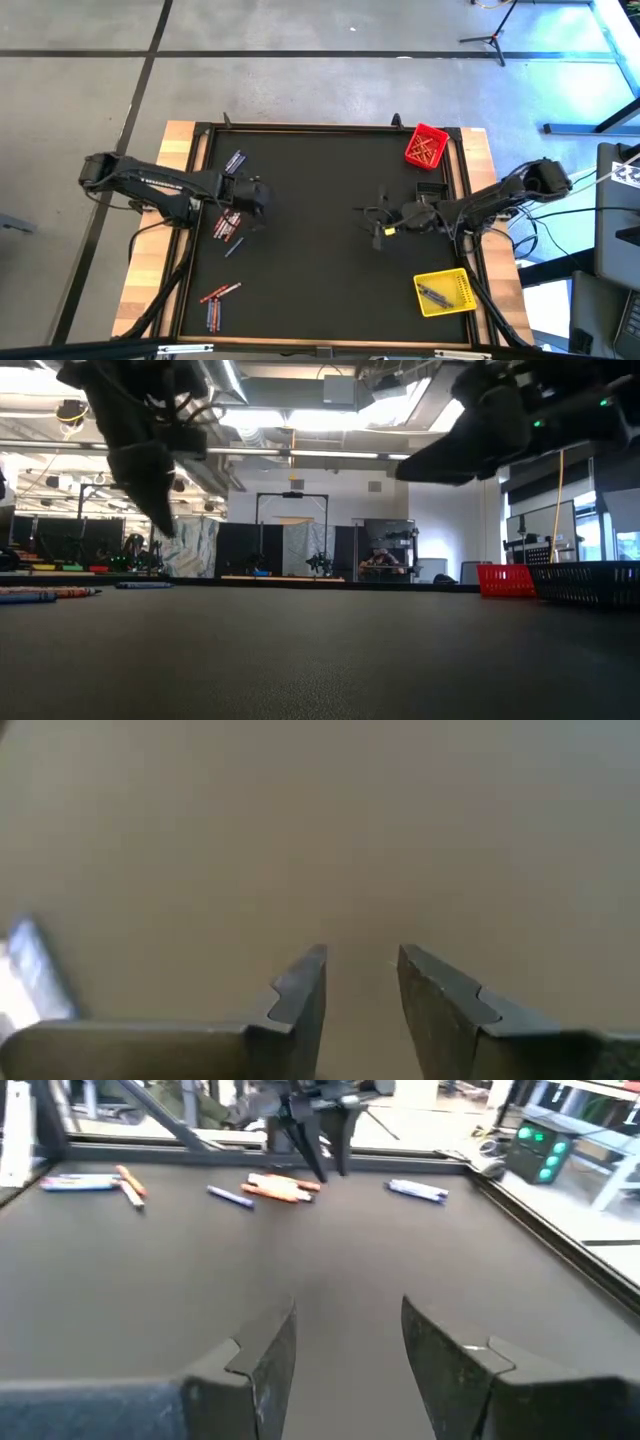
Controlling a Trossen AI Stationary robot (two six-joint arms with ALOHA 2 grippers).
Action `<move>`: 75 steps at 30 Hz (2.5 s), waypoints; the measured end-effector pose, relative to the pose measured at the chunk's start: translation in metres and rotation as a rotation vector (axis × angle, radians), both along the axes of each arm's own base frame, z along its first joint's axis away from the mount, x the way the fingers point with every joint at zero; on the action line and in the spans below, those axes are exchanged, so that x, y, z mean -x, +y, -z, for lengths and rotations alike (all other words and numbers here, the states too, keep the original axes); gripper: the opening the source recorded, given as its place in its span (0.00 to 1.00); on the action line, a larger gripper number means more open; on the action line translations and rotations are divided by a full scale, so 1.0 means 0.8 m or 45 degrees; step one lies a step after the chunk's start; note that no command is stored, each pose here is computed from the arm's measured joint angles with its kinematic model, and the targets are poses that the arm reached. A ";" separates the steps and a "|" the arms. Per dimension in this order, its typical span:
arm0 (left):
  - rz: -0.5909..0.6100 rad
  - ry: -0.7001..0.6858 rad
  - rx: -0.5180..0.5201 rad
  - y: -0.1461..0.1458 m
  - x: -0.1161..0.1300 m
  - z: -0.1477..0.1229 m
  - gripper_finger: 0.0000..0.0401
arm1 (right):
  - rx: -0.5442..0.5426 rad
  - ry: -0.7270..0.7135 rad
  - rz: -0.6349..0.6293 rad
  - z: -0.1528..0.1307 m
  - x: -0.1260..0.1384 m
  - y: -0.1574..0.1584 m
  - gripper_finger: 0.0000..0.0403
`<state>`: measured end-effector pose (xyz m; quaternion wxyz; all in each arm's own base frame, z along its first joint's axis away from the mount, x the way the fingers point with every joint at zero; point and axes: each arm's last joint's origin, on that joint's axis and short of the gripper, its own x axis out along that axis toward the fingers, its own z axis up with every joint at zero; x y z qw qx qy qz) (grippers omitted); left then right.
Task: Sort crayons
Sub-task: Put the blue crayon into the yellow bin
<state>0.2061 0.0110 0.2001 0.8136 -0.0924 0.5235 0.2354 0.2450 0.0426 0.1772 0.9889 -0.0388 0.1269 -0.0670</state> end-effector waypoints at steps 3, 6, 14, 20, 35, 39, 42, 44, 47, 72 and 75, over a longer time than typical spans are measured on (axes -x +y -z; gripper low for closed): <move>-0.174 0.145 0.047 0.008 0.017 0.003 0.30 | 0.003 -0.006 0.031 0.006 -0.008 -0.007 0.45; -0.301 0.214 0.052 0.019 0.026 0.005 0.30 | 0.005 0.012 0.047 0.015 -0.013 -0.010 0.45; -0.639 0.170 -0.028 0.090 0.035 0.008 0.30 | -0.006 0.112 0.053 0.040 -0.018 -0.008 0.45; -0.701 0.132 0.119 0.154 0.045 0.026 0.30 | -0.002 0.137 0.053 0.045 -0.018 -0.008 0.45; -0.760 0.245 0.186 0.213 0.063 0.072 0.30 | 0.007 0.186 0.054 0.050 -0.017 -0.008 0.45; -0.737 0.231 0.210 0.211 0.060 0.073 0.30 | 0.008 0.194 0.055 0.050 -0.016 -0.008 0.45; -0.725 0.239 0.198 0.211 0.061 0.074 0.29 | 0.008 0.194 0.055 0.050 -0.016 -0.008 0.45; -0.741 0.258 0.148 0.213 0.061 0.074 0.29 | 0.009 0.198 0.055 0.051 -0.016 -0.008 0.45; -0.747 0.265 0.124 0.214 0.061 0.074 0.29 | 0.010 0.200 0.055 0.051 -0.016 -0.008 0.45; -0.788 0.294 0.155 0.220 0.073 0.071 0.29 | -0.017 0.219 0.066 0.053 -0.015 -0.009 0.45; -0.779 0.279 0.185 0.220 0.073 0.073 0.29 | -0.017 0.220 0.066 0.053 -0.015 -0.009 0.45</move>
